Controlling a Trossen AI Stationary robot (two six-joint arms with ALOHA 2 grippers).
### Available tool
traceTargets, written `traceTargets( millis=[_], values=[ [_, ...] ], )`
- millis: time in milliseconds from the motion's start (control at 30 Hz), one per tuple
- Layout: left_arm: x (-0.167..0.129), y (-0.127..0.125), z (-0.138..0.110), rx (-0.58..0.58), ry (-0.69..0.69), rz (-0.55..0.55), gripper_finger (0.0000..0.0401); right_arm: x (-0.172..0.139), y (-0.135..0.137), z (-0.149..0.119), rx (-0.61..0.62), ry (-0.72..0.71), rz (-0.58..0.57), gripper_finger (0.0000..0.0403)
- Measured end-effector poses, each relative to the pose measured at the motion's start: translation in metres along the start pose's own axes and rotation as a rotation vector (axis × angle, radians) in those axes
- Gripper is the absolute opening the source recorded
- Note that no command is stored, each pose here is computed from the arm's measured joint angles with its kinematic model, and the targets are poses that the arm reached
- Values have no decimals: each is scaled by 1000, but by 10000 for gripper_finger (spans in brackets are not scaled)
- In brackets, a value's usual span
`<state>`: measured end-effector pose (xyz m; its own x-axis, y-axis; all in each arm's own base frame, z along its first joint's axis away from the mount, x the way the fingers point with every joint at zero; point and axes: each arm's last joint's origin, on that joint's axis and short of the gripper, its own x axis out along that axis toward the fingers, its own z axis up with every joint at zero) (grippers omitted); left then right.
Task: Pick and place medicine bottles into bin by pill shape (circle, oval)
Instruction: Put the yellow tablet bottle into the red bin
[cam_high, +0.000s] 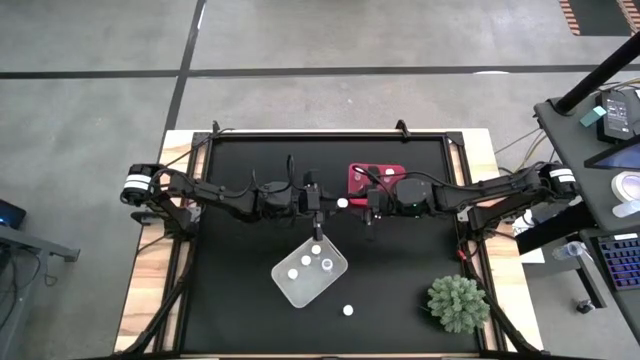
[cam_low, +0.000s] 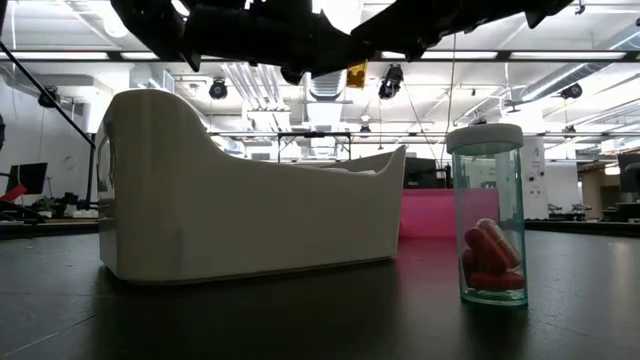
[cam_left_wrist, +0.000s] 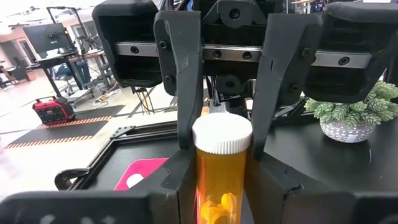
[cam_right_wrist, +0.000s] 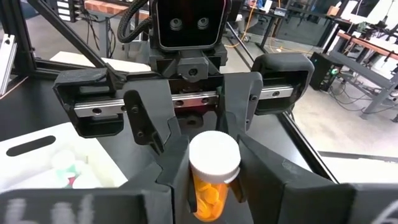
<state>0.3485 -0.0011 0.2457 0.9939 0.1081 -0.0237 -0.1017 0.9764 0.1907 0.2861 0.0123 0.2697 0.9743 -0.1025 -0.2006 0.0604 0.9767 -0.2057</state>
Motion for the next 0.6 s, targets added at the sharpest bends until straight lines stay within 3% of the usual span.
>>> traceTargets(
  millis=[600],
  values=[
    [0,0,1,1,-9,-14,115,0,0,0,10,2,2,116]
  ],
)
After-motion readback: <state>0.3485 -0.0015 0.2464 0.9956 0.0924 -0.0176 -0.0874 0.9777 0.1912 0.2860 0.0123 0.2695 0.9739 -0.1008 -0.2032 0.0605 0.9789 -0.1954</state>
